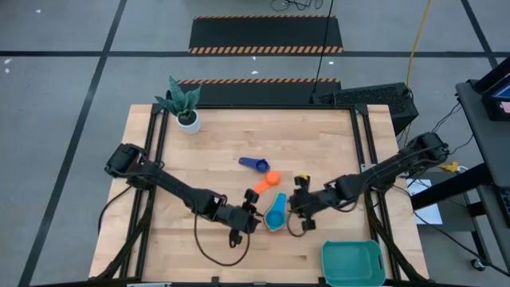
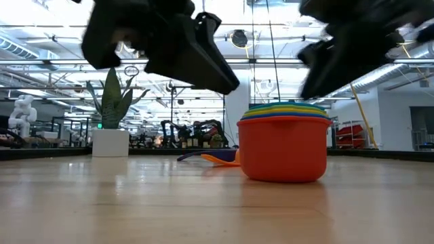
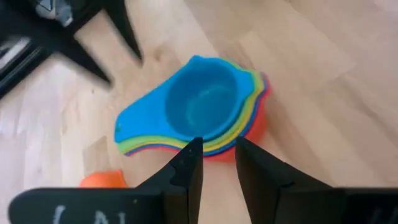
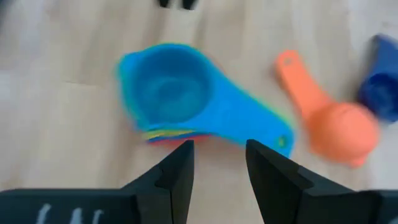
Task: Nest measuring cups in basket
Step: Stack the orange measuring cup on top of the light blue measuring cup
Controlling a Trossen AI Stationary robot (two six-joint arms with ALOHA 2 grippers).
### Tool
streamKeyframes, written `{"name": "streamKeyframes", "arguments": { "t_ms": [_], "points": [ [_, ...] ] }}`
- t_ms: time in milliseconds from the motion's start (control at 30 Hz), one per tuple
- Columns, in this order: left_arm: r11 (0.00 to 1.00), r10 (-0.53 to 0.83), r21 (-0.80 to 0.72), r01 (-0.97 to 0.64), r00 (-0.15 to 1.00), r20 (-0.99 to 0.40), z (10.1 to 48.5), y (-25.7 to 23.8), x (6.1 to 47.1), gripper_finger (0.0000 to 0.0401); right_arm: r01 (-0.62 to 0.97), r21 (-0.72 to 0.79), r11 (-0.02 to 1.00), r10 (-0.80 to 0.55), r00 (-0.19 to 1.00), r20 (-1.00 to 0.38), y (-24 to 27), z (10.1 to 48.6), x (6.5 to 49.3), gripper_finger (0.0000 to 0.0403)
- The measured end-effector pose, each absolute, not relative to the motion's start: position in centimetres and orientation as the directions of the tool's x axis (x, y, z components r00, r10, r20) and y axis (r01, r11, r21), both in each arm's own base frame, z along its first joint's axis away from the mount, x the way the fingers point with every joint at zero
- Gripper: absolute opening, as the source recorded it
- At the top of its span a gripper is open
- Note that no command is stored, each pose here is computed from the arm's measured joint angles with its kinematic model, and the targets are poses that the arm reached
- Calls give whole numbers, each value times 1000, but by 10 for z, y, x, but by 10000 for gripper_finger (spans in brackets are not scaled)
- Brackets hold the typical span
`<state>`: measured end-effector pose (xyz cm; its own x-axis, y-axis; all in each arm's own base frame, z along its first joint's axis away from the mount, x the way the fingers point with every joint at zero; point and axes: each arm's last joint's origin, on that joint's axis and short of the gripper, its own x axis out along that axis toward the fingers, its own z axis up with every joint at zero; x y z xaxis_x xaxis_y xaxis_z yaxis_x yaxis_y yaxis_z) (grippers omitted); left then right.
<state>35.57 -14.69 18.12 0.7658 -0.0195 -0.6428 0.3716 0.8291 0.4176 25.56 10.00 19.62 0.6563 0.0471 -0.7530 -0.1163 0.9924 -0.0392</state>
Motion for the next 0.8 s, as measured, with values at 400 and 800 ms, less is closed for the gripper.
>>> {"name": "streamKeyframes", "arguments": {
  "t_ms": [400, 800],
  "points": [
    [870, -1, 375, 319, 763, -646, 179, -145, 355, 97, 11, 93, 996, 68, 598, -798, 123, 197, 233, 137],
    [861, 253, 483, 157, 692, -676, 171, -133, 347, 97, 7, 123, 992, 94, 598, -796, 134, 152, 266, 137]
  ]
}}
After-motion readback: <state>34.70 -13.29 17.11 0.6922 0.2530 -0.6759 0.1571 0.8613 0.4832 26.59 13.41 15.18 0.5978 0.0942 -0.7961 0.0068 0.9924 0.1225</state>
